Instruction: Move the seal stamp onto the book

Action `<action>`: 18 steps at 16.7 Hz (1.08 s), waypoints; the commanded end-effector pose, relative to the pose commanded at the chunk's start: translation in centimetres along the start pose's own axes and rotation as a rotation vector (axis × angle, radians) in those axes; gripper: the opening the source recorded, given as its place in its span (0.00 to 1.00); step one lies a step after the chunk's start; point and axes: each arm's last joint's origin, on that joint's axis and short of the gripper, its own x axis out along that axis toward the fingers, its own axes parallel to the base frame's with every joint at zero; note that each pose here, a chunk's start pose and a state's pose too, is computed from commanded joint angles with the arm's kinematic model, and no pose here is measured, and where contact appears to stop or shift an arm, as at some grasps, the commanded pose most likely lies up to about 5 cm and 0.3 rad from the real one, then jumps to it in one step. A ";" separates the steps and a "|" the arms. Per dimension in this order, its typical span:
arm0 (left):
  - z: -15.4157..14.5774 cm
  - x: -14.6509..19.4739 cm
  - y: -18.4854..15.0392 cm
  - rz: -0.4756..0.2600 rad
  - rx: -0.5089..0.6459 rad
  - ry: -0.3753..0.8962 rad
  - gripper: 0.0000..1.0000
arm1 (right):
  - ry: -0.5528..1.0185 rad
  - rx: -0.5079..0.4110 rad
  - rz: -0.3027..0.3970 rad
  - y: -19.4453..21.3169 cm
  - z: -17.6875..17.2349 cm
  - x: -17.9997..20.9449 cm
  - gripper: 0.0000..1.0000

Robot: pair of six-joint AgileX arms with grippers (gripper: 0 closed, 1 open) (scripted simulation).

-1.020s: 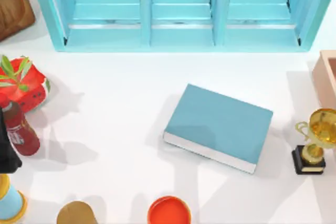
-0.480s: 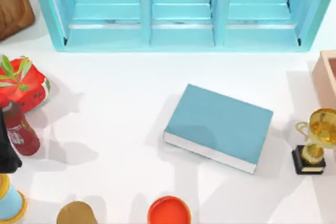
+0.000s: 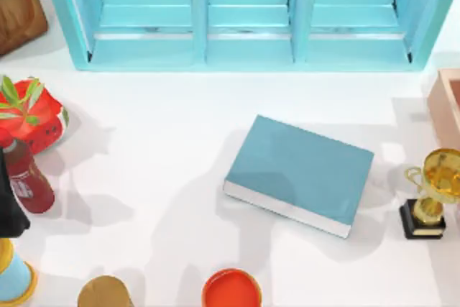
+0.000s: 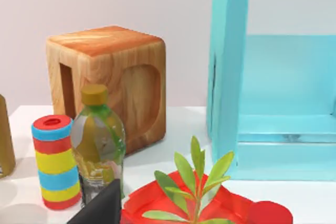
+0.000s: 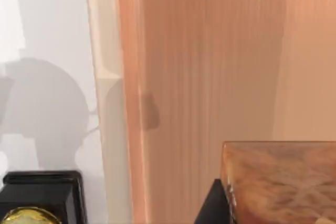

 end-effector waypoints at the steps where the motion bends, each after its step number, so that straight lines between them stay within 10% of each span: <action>1: 0.0 0.0 0.0 0.000 0.000 0.000 1.00 | 0.008 -0.004 0.003 1.5 -0.1 -1.0 0.00; 18: 0.0 0.0 0.0 0.000 0.000 0.000 1.00 | 0.049 -0.020 -0.008 11.5 -0.3 -3.6 0.00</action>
